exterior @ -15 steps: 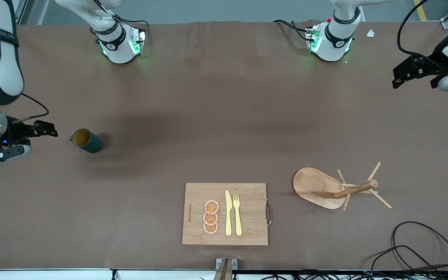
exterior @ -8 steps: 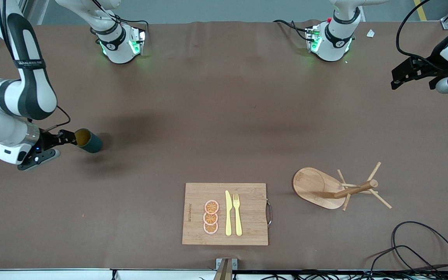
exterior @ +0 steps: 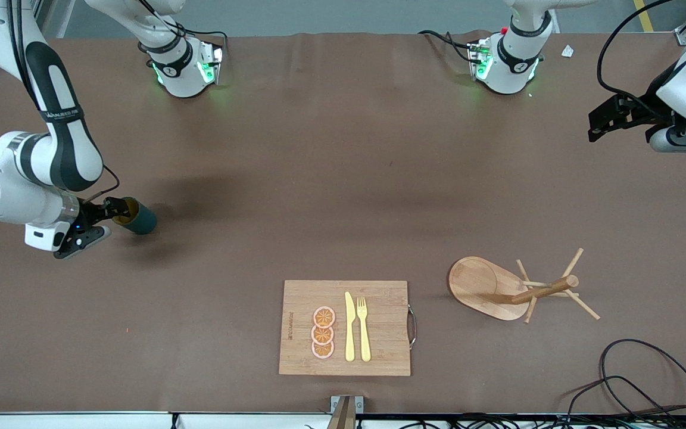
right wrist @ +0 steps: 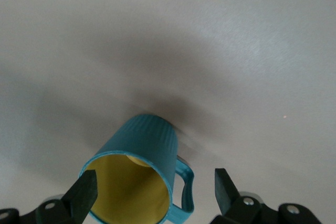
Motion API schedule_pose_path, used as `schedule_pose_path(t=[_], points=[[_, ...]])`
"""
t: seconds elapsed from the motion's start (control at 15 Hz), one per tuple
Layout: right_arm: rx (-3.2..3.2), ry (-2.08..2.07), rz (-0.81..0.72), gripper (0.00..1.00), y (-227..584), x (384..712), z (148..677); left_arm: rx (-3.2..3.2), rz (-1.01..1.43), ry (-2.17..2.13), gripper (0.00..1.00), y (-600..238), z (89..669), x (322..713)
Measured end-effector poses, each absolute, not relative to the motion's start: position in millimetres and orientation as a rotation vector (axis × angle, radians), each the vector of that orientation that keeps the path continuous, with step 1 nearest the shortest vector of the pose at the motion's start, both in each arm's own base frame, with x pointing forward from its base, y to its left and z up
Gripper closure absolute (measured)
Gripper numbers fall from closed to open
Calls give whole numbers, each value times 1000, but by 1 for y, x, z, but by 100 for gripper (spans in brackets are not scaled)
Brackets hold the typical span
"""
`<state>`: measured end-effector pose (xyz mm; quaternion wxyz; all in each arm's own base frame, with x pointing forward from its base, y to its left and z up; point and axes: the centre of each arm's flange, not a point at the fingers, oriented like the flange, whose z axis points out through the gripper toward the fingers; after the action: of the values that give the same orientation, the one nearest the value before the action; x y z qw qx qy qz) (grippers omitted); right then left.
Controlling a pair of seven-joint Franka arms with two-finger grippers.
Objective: Pass cup and hang on rack
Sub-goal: 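Reach the right gripper to the teal mug and grasp its body, then carry the mug with the right gripper while the left gripper approaches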
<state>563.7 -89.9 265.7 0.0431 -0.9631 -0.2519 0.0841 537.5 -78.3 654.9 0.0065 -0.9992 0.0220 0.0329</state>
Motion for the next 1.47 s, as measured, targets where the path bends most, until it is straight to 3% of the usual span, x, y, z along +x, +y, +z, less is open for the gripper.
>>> schedule_pose_path(t=[0.33,0.67,0.87,1.2,1.47], points=[[-2930,-792,275,18,-98,549,242,-3146,122,61,0,-77,652,538],[-2887,-913,268,71,-108,543,221,-3260,168,57,0,0,638,553],[-2886,-922,258,96,-106,547,225,-3150,127,169,0,-51,649,549],[-2892,-812,308,95,-83,571,272,-3126,120,161,0,-68,650,547],[-2969,-648,318,95,-3,578,309,-3115,119,146,0,-69,650,547]])
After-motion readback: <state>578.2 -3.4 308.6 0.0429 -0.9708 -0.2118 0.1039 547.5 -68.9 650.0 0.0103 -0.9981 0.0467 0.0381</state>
